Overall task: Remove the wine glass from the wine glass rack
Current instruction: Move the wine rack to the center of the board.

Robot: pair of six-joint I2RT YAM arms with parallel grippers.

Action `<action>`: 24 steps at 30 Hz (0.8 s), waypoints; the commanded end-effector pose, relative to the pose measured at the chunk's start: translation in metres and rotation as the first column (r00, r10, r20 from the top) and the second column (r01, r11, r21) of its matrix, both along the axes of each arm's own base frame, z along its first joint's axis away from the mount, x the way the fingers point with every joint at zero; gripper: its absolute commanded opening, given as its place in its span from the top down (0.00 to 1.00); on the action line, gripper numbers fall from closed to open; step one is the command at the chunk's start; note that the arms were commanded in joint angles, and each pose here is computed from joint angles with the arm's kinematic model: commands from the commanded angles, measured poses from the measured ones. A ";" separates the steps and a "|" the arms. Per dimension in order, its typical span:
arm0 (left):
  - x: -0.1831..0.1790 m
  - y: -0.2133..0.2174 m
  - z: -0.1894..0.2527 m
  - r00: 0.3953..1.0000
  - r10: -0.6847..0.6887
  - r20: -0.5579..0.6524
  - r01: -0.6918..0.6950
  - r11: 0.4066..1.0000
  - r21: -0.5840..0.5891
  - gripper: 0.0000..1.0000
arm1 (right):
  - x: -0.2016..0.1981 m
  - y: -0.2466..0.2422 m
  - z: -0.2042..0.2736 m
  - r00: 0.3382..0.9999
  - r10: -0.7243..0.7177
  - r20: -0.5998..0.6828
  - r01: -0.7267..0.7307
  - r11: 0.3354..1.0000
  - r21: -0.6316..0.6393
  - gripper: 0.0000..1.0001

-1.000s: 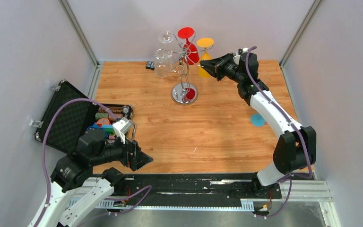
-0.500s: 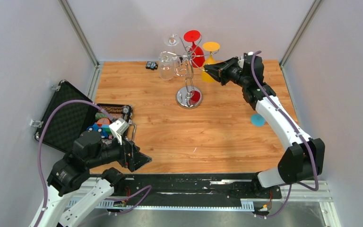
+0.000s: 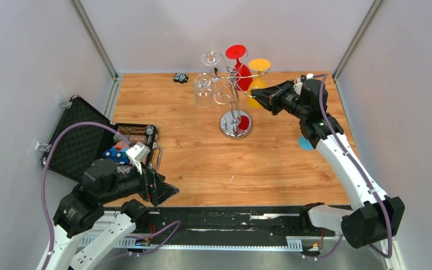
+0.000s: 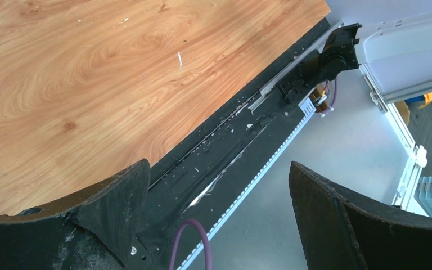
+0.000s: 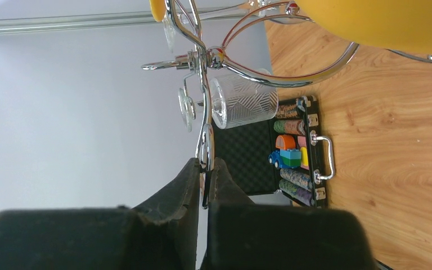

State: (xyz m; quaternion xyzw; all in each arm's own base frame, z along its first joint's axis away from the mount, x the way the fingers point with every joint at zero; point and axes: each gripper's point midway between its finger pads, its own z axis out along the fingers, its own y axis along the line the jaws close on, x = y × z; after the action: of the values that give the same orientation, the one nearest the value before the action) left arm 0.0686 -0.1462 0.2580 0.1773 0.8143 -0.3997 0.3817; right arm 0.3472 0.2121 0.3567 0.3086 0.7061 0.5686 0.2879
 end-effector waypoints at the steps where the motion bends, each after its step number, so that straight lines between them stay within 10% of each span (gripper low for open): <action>1: -0.001 0.000 0.018 0.999 0.016 0.029 -0.015 0.999 -0.047 0.00 | -0.030 -0.010 0.040 0.994 -0.001 0.110 -0.003 0.999 0.037 1.00; 24: -0.010 0.005 0.031 0.999 0.027 0.033 -0.025 0.996 -0.087 0.00 | -0.089 -0.040 0.019 0.993 -0.082 0.087 0.080 0.997 0.018 1.00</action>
State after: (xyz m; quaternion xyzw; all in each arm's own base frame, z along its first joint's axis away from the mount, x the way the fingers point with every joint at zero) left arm 0.0604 -0.1428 0.2757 0.1591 0.8037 -0.4183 0.3923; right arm 0.2699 0.1781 0.3518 0.3336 0.6958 0.5556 0.3097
